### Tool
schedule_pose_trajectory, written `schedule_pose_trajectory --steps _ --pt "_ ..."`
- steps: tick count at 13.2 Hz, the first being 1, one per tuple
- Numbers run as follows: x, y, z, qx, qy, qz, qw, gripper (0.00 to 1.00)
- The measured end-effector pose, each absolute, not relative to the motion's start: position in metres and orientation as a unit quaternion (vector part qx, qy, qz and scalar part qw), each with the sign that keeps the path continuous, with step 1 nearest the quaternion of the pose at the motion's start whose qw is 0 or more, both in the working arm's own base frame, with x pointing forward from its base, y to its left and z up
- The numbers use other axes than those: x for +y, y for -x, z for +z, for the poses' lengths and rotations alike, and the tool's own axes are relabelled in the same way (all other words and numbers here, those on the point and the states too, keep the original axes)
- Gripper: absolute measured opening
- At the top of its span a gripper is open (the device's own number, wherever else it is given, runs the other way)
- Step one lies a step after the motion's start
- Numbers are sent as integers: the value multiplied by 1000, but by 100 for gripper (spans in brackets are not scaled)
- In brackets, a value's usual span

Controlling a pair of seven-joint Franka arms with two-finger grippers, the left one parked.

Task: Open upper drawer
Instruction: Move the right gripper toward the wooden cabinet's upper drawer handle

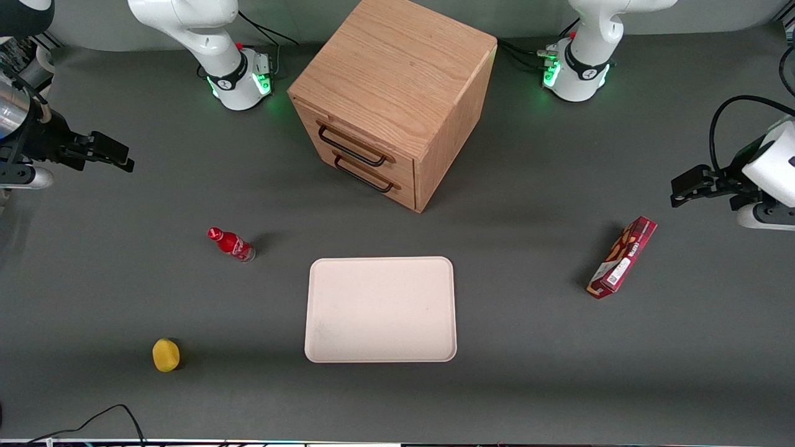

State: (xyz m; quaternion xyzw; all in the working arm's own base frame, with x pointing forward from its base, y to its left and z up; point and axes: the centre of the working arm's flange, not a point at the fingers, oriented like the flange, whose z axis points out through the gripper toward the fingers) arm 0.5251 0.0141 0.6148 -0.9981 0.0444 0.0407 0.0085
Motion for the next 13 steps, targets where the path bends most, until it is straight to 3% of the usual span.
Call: schedule_pose_trajectory --steps 9,13 --pt "18 -525 616 39 998 40 7 100" --pt "85 -516 635 -25 999 31 3 100"
